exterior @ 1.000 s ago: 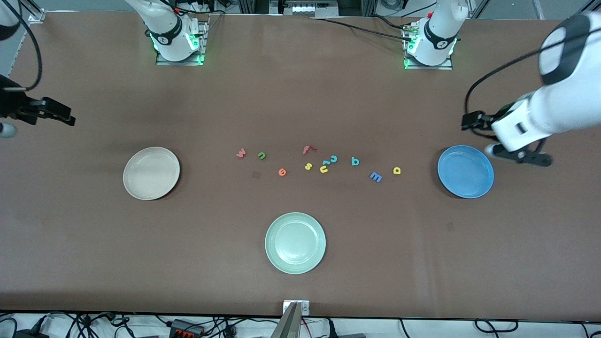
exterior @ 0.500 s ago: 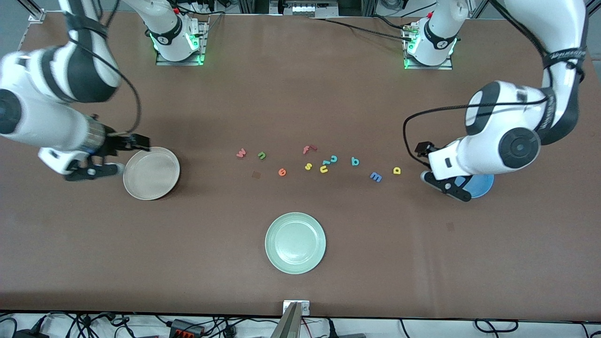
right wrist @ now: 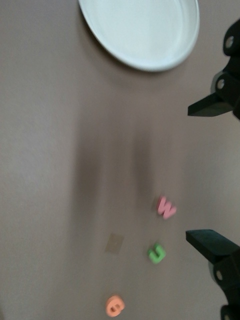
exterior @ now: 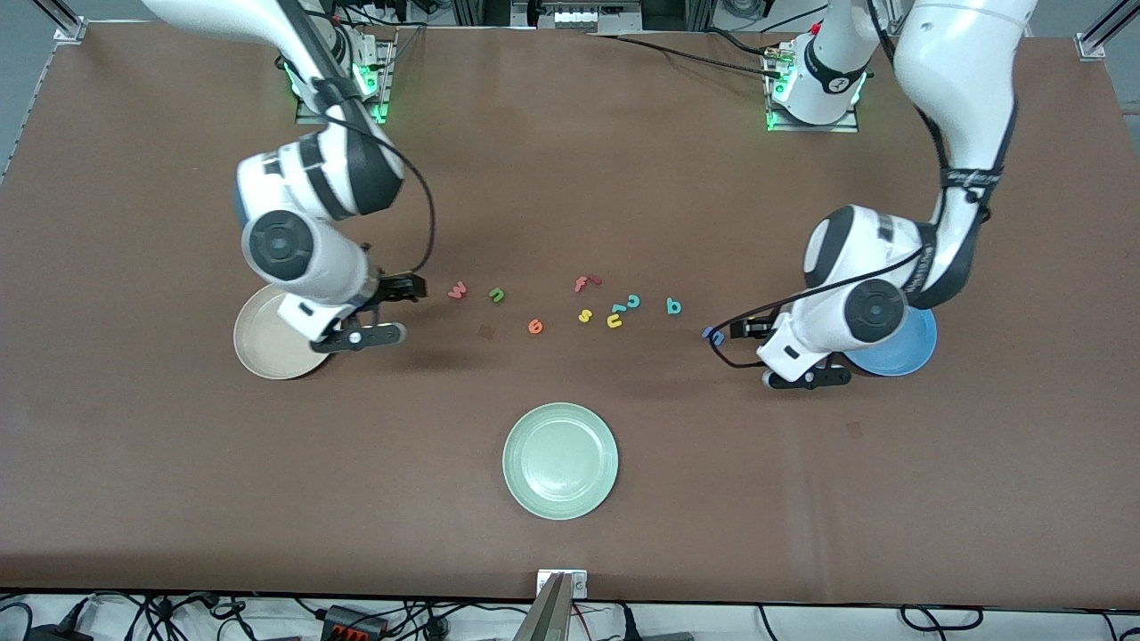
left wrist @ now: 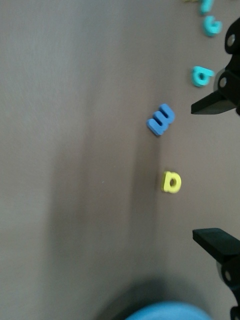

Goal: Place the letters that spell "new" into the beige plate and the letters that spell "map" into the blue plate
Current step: 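Grasp blue E with the left gripper while the right gripper grasps pink M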

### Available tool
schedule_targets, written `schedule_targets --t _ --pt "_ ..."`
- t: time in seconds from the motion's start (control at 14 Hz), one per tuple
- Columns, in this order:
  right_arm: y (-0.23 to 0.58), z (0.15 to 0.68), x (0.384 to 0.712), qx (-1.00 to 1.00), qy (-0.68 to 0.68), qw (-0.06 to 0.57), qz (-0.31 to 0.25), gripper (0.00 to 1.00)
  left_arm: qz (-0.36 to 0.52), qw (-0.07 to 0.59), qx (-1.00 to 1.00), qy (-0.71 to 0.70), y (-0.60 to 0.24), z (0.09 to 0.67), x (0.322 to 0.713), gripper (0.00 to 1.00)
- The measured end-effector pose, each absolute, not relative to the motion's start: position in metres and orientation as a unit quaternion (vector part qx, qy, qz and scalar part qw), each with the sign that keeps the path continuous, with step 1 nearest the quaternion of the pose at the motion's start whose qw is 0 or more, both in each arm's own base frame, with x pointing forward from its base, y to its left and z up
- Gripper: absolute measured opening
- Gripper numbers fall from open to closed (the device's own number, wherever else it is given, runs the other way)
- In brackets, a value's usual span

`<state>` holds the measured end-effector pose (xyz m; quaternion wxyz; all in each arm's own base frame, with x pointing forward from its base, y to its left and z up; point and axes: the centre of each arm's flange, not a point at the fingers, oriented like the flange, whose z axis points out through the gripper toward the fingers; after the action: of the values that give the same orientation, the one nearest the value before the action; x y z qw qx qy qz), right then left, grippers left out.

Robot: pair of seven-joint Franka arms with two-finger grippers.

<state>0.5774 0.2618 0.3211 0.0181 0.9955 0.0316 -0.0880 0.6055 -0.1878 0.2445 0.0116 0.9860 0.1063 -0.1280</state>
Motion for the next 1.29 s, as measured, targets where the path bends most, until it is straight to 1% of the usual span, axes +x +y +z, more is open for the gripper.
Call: schedule_targets --t 0.21,0.43,0.64,0.79,0.86,0.93,1.0,1.07,1.14,1.21,1.29 --pt "0.297 0.284 0.566 0.994 -0.076 0.027 -0.074 1.0 -0.127 -0.007 0.962 0.24 -0.204 0.226 0.599 1.0" --pt "0.311 0.242 0.555 0.98 -0.194 0.023 -0.05 1.0 -0.105 -0.004 0.924 0.367 -0.23 0.217 0.597 1.0" --pt "0.322 0.213 0.537 0.961 -0.274 0.021 -0.039 1.0 -0.106 -0.005 0.901 0.422 -0.241 0.195 0.593 1.0" --pt "0.326 0.204 0.528 0.954 -0.294 0.026 -0.042 1.0 -0.109 -0.007 0.896 0.43 -0.237 0.185 0.593 0.84" --pt "0.326 0.201 0.525 0.953 -0.298 0.03 -0.045 1.0 -0.111 -0.008 0.895 0.431 -0.236 0.179 0.593 0.84" --pt "0.324 0.196 0.521 0.952 -0.3 0.034 -0.049 1.0 -0.112 -0.009 0.895 0.432 -0.236 0.175 0.593 0.77" --pt "0.321 0.191 0.516 0.951 -0.301 0.04 -0.053 1.0 -0.113 -0.009 0.895 0.432 -0.237 0.172 0.592 0.67" --pt "0.318 0.187 0.513 0.951 -0.301 0.044 -0.057 1.0 -0.114 -0.009 0.895 0.431 -0.239 0.171 0.591 0.55" --pt "0.317 0.183 0.51 0.951 -0.301 0.047 -0.059 1.0 -0.114 -0.008 0.895 0.431 -0.24 0.171 0.591 0.55" --pt "0.316 0.182 0.508 0.95 -0.302 0.048 -0.06 0.99 -0.114 -0.008 0.895 0.431 -0.24 0.171 0.591 0.51" --pt "0.316 0.183 0.509 0.95 -0.302 0.047 -0.059 0.96 -0.113 -0.007 0.895 0.431 -0.24 0.172 0.591 0.39"
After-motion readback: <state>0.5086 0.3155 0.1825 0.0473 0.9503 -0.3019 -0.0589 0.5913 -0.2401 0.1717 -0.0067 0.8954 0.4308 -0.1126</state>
